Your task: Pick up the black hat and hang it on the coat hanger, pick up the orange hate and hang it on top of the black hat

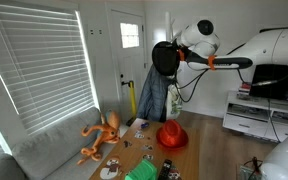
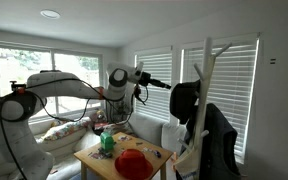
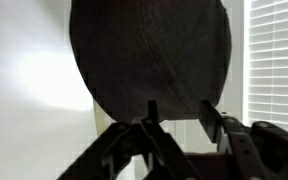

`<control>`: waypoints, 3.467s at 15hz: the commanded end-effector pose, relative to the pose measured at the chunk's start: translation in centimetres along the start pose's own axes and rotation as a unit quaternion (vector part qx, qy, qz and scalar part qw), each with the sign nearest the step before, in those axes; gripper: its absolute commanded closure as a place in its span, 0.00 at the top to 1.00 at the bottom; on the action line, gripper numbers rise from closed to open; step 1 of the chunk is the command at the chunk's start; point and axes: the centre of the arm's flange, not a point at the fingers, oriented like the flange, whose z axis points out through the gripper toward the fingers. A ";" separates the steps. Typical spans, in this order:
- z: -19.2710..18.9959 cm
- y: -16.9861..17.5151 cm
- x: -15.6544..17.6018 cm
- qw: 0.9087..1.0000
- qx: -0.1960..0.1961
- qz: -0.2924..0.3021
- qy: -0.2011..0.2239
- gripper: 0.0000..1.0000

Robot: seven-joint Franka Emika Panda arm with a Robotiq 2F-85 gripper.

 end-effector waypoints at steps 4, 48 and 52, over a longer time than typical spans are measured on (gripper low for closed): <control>-2.4 -2.1 -2.2 0.999 0.000 0.014 -0.030 0.99; 0.4 -1.3 -34.3 0.873 -0.029 0.121 -0.472 1.00; 1.1 -1.7 -35.2 0.869 -0.010 0.126 -0.479 0.85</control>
